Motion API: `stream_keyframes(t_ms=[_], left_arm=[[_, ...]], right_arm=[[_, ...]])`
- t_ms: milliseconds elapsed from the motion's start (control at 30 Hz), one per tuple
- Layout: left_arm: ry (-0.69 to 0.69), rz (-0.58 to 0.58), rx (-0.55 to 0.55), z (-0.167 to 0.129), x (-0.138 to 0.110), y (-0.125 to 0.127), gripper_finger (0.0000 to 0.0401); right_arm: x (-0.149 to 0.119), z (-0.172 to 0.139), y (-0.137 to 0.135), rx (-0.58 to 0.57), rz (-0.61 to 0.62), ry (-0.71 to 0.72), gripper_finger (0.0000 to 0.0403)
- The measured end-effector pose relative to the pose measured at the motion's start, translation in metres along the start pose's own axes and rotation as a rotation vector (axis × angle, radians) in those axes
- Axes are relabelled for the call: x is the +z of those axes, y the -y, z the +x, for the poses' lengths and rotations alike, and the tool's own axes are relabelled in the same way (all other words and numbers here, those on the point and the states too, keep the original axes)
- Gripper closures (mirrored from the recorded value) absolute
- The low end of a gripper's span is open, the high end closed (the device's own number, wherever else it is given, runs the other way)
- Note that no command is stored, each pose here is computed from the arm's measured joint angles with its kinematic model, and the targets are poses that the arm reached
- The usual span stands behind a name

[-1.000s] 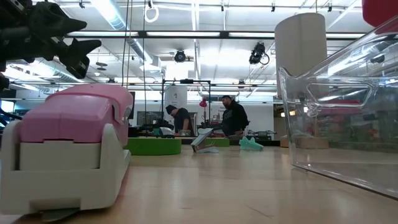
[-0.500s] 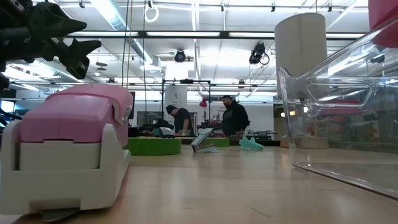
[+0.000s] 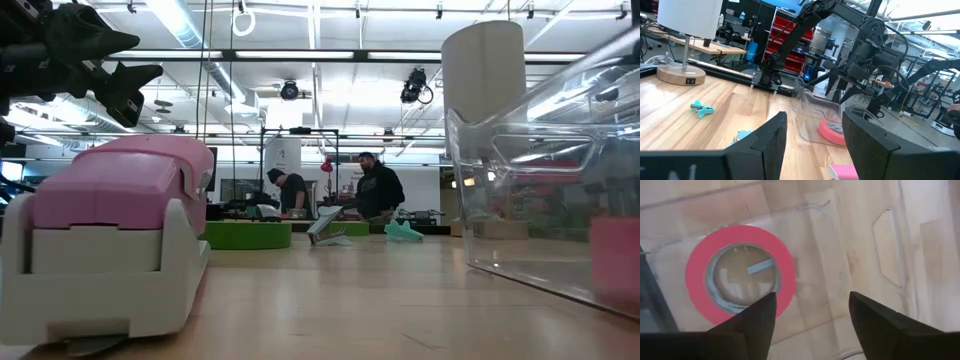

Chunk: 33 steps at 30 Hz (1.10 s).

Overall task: Pick and place Stapler, Stapler remover, tape
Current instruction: Put the top green tape into the left transparent bin

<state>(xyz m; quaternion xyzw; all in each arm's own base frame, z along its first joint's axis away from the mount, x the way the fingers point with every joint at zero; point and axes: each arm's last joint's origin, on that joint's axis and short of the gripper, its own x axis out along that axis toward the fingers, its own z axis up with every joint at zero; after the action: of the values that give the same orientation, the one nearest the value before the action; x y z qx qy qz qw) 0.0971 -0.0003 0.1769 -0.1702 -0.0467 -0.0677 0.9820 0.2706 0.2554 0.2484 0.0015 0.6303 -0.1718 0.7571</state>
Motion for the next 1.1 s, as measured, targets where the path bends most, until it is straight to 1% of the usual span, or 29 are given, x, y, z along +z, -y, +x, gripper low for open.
stream_keyframes(t_ms=[100, 200, 367, 467, 533, 600, 700, 833, 900, 1000, 1100], left_arm=[[0.001, 0.000, 0.000, 0.000, 0.000, 0.000, 0.0206], [0.000, 0.000, 0.000, 0.000, 0.000, 0.000, 0.0206], [0.001, 0.000, 0.000, 0.000, 0.000, 0.000, 0.0206], [0.002, 0.000, -0.001, 0.000, 0.000, 0.000, 0.0206], [0.004, 0.001, -0.001, 0.000, 0.000, 0.000, 0.0206], [0.015, 0.003, -0.004, 0.000, 0.001, 0.000, 0.0206], [0.040, 0.007, -0.012, 0.000, 0.004, 0.001, 0.0206], [0.043, 0.008, -0.011, 0.000, 0.004, 0.001, 0.0206], [0.045, 0.008, -0.003, 0.000, 0.004, 0.001, 0.0206], [0.052, 0.019, 0.015, 0.000, 0.004, 0.001, 0.0206], [0.065, 0.055, 0.054, 0.000, 0.005, 0.000, 0.0206]], right_arm=[[-0.001, -0.002, 0.004, -0.037, -0.012, 0.011, 0.0157], [0.002, -0.006, 0.014, -0.092, -0.015, 0.048, 0.0171], [0.019, -0.008, 0.036, -0.219, 0.017, 0.161, 0.0195], [0.039, -0.001, 0.056, -0.278, 0.024, 0.125, 0.0209], [0.056, 0.006, 0.072, -0.304, -0.005, 0.100, 0.0216], [0.074, 0.012, 0.091, -0.339, -0.018, 0.099, 0.0220], [0.101, 0.024, 0.123, -0.372, -0.004, 0.090, 0.0225], [0.135, 0.039, 0.165, -0.352, -0.014, 0.086, 0.0225], [0.150, 0.047, 0.184, -0.319, -0.022, 0.103, 0.0225], [0.174, 0.057, 0.213, -0.240, -0.021, 0.162, 0.0225], [0.194, 0.065, 0.243, -0.158, 0.016, 0.253, 0.0225]])
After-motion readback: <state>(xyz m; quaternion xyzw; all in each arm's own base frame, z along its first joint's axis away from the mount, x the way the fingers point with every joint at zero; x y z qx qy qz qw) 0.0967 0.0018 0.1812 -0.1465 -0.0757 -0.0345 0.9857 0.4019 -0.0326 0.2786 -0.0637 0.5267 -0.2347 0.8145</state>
